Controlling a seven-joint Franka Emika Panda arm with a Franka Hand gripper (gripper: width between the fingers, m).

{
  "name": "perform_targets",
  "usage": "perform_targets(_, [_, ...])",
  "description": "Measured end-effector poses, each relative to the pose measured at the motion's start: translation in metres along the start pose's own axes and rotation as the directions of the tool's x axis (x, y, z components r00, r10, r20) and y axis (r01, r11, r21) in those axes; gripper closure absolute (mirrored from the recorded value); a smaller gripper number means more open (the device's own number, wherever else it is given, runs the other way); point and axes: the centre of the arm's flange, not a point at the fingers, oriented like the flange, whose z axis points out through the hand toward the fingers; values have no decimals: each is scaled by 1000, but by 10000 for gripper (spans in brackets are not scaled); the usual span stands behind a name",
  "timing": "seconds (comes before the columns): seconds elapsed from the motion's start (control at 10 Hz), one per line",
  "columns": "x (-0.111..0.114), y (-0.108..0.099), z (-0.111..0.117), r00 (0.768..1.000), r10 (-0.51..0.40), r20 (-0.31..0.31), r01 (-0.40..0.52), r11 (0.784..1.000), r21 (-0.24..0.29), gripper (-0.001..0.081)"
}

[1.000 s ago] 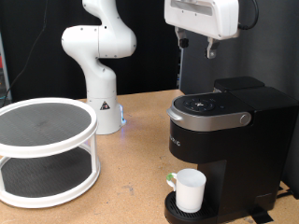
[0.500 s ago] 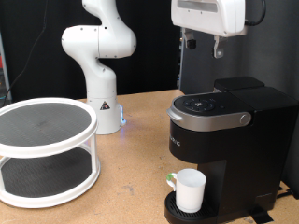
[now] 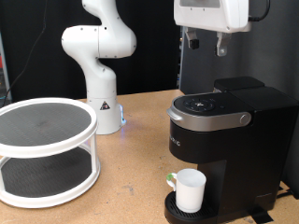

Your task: Make a cup of coffee with the keurig machine

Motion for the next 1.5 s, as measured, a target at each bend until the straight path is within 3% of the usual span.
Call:
perform_targets(0.6, [4,6,30,998,-9,65,9,1000,4,3])
perform_targets(0.8, [4,8,43,997,-15,76,15,1000,3,252])
perform_targets(0.9, [4,8,50,997,-17,79,16,1000,4,252])
perform_targets(1.0, [3,9,56,997,-16,71,17,1000,-2,437])
perform_targets(1.1, [2,9,63,998,-16,56,17,1000,-16,572])
perform_targets(1.2, [2,10,69,999,-16,32,17,999,-38,572])
perform_targets(1.3, [1,9,75,1000,-16,13,16,998,-56,745])
perform_targets(1.5, [-3,5,83,1000,-11,-29,9,996,-87,789])
